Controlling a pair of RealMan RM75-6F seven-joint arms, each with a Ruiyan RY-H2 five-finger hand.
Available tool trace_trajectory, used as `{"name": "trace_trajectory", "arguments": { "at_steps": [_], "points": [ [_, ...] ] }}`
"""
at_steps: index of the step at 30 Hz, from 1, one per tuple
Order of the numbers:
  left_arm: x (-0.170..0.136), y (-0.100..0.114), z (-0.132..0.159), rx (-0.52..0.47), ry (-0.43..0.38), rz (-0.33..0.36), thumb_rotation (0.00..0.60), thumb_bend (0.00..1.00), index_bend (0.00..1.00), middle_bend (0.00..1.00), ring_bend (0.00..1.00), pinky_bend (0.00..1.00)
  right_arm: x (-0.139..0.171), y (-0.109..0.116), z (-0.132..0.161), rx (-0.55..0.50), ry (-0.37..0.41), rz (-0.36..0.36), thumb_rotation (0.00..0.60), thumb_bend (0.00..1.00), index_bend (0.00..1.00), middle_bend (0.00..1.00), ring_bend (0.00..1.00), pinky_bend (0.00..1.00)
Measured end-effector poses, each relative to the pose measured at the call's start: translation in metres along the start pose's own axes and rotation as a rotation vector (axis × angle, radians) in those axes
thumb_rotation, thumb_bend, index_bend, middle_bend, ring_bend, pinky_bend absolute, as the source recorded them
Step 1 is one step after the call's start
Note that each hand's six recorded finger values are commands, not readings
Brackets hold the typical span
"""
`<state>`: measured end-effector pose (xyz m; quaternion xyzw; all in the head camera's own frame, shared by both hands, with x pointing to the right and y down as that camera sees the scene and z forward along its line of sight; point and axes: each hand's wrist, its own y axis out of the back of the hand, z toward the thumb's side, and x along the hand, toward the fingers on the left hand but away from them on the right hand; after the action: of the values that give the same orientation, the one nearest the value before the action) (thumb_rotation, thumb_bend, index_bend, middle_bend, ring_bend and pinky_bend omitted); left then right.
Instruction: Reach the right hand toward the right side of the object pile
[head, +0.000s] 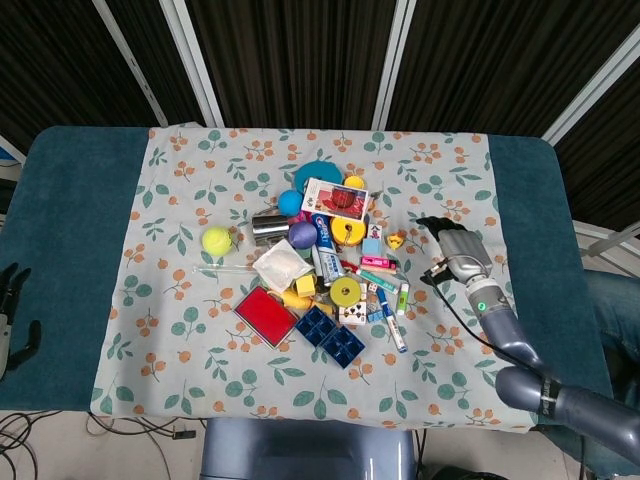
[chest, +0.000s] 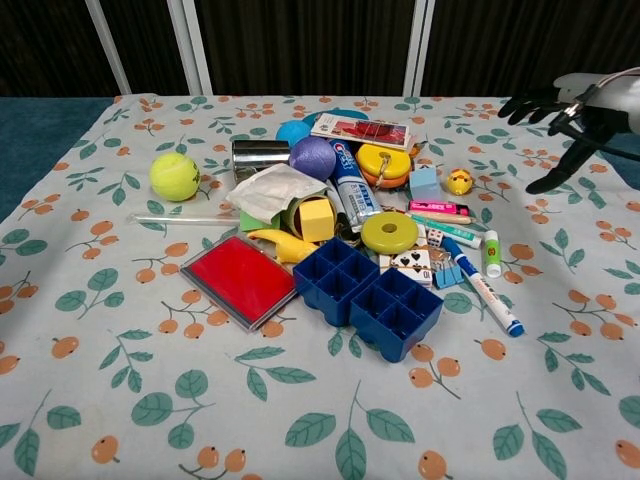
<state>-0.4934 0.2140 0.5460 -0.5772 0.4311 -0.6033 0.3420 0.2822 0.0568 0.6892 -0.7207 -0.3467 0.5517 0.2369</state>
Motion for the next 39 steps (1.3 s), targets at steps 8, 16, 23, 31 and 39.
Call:
{"name": "trace_trajectory", "arguments": {
  "at_steps": [8, 16, 23, 31, 39],
  "points": [
    [0.0, 0.0, -0.002, 0.009, 0.016, 0.002, 0.6, 0.51, 0.02, 0.0, 0.0, 0.04, -0.031, -0.018, 0.025, -0.138, -0.036, 0.05, 0.6, 0.19, 0.2, 0.21, 0.14, 0.19],
    [0.001, 0.0, -0.004, 0.017, 0.026, -0.001, 0.6, 0.51, 0.02, 0.0, 0.0, 0.04, -0.053, -0.033, 0.035, -0.193, -0.056, 0.052, 0.6, 0.19, 0.25, 0.27, 0.16, 0.19],
    [0.002, -0.001, -0.004, 0.02, 0.026, -0.007, 0.6, 0.51, 0.02, 0.0, 0.0, 0.04, -0.064, -0.041, 0.04, -0.244, -0.08, 0.048, 0.6, 0.19, 0.25, 0.3, 0.17, 0.19],
    [0.003, -0.001, -0.005, 0.018, 0.03, -0.007, 0.6, 0.51, 0.02, 0.0, 0.0, 0.04, -0.068, -0.057, 0.043, -0.274, -0.092, 0.058, 0.6, 0.19, 0.26, 0.32, 0.19, 0.19],
    [0.004, -0.001, -0.007, 0.016, 0.037, -0.013, 0.6, 0.51, 0.02, 0.0, 0.0, 0.04, -0.073, -0.06, 0.049, -0.295, -0.079, 0.031, 0.6, 0.2, 0.28, 0.37, 0.24, 0.19]
  ]
}}
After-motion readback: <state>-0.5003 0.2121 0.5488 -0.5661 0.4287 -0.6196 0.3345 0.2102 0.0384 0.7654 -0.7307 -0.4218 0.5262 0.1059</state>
